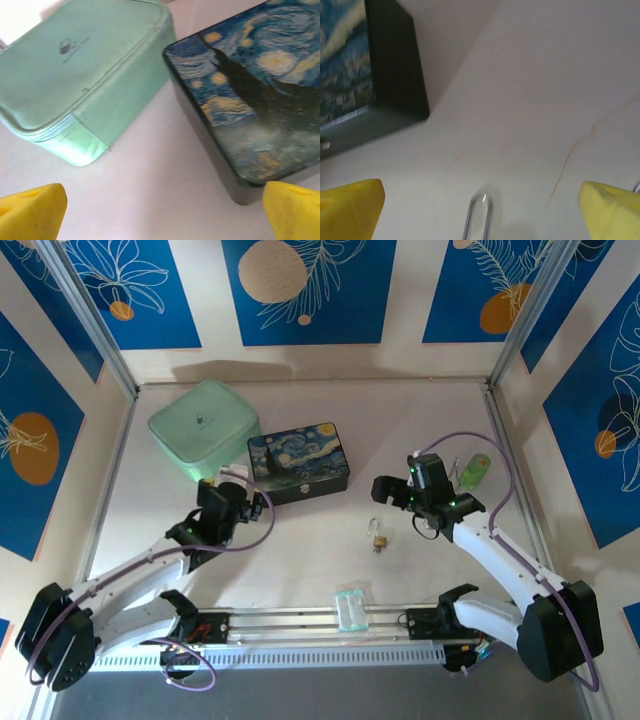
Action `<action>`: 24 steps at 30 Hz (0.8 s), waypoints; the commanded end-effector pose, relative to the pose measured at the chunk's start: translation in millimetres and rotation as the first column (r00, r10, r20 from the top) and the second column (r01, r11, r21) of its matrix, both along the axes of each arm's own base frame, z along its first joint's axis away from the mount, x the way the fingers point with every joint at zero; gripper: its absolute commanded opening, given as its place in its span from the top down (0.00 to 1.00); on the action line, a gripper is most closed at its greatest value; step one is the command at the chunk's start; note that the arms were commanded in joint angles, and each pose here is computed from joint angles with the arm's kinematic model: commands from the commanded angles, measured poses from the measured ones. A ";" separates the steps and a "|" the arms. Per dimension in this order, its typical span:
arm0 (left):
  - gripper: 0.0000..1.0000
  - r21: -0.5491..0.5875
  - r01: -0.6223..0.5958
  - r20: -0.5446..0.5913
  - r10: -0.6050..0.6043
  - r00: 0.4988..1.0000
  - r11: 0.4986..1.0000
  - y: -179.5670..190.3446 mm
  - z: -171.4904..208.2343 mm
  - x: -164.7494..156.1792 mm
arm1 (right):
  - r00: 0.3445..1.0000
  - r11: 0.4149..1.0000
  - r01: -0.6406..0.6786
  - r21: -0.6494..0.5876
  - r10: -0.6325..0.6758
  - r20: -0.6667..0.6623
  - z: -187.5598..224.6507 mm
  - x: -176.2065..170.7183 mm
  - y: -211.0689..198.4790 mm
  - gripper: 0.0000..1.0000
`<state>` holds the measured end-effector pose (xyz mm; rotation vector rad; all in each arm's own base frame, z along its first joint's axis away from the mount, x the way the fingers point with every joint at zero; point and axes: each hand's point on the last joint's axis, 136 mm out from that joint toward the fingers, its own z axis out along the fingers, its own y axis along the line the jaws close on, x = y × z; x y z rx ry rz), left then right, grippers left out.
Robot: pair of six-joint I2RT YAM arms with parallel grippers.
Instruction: Unlock the padlock with the key
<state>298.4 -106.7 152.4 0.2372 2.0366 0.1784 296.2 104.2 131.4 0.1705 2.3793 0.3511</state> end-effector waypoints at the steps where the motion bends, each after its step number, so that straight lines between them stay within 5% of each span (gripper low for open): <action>1: 0.01 0.066 -0.040 0.136 0.031 0.990 0.997 16.3 19.6 16.3 | 0.963 0.975 0.029 -0.220 0.031 0.267 29.1 41.5 -24.8 0.01; 5: 0.00 0.140 -0.119 0.198 0.090 0.976 0.983 43.8 7.0 38.1 | 0.932 0.933 0.035 -0.358 0.099 0.349 11.6 64.5 -47.6 0.01; 12: 0.00 -0.005 -0.178 0.246 0.174 0.954 0.984 82.3 -22.0 71.5 | 0.885 0.975 0.145 -0.167 -0.053 0.462 -8.3 77.4 -89.3 0.01; 21: 0.00 -0.117 -0.137 0.256 0.163 0.953 0.984 101.0 -49.4 83.6 | 0.864 0.983 0.093 -0.157 -0.002 0.503 -31.4 92.8 -89.5 0.00; 24: 0.00 -0.102 -0.103 0.195 0.121 0.973 0.989 93.1 -54.3 94.6 | 0.903 0.985 0.036 -0.171 0.041 0.428 -37.5 102.0 -81.6 0.01</action>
